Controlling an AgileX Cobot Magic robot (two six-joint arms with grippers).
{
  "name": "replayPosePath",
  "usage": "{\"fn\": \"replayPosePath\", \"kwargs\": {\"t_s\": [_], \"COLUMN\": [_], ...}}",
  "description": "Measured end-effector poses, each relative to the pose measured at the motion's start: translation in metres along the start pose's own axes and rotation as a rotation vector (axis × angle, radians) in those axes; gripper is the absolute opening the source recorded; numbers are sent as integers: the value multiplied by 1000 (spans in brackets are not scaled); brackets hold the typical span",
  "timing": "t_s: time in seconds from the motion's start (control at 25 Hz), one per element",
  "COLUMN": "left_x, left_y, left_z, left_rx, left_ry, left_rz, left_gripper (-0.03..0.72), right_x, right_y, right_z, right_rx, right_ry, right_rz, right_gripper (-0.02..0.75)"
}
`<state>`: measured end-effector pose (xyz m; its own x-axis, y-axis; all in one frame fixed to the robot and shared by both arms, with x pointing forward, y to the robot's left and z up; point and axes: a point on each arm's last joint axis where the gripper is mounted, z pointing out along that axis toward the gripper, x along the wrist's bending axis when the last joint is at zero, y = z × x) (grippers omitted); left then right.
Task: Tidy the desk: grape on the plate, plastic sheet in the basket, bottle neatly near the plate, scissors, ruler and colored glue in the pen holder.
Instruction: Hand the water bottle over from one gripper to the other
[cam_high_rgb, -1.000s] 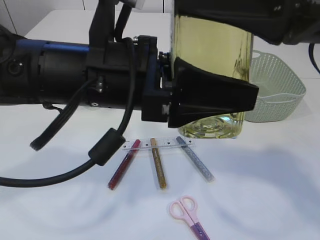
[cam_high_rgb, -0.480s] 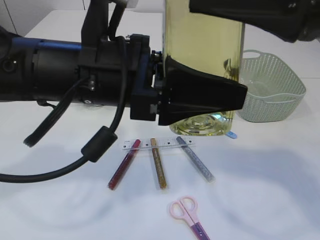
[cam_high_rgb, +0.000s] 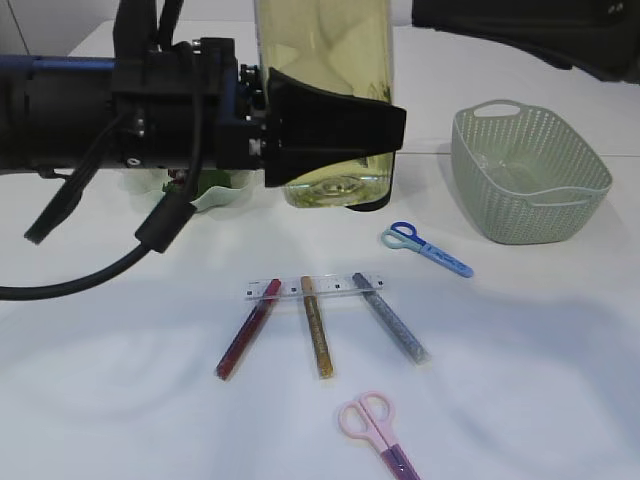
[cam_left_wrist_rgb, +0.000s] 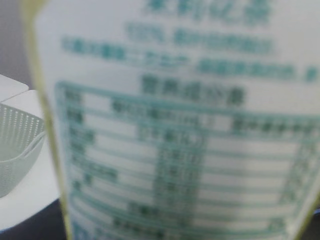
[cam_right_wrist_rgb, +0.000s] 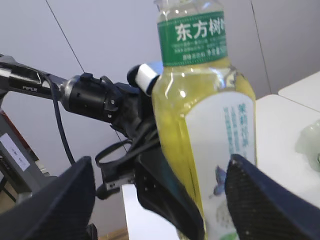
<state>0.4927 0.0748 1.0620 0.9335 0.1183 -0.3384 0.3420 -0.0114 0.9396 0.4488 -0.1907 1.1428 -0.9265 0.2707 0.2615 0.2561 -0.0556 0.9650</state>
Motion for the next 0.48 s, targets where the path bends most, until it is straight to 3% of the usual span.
{"fn": "replayPosePath", "kwargs": {"t_s": [0.24, 0.36, 0.48], "left_x": [18, 24, 31], "left_y": [3, 3, 5], "left_z": [-21, -31, -41], "left_rx": [5, 16, 10], "left_ry": [57, 69, 87], "left_rz": [10, 19, 17], "left_gripper": [443, 443, 443], "right_x": [-12, -22, -37], "right_y": [-9, -18, -30], "right_z": [-14, -18, -27], "right_rx": [120, 218, 323], "right_ry": [-130, -269, -477], "right_rz": [66, 139, 251], "right_gripper": [617, 608, 599]}}
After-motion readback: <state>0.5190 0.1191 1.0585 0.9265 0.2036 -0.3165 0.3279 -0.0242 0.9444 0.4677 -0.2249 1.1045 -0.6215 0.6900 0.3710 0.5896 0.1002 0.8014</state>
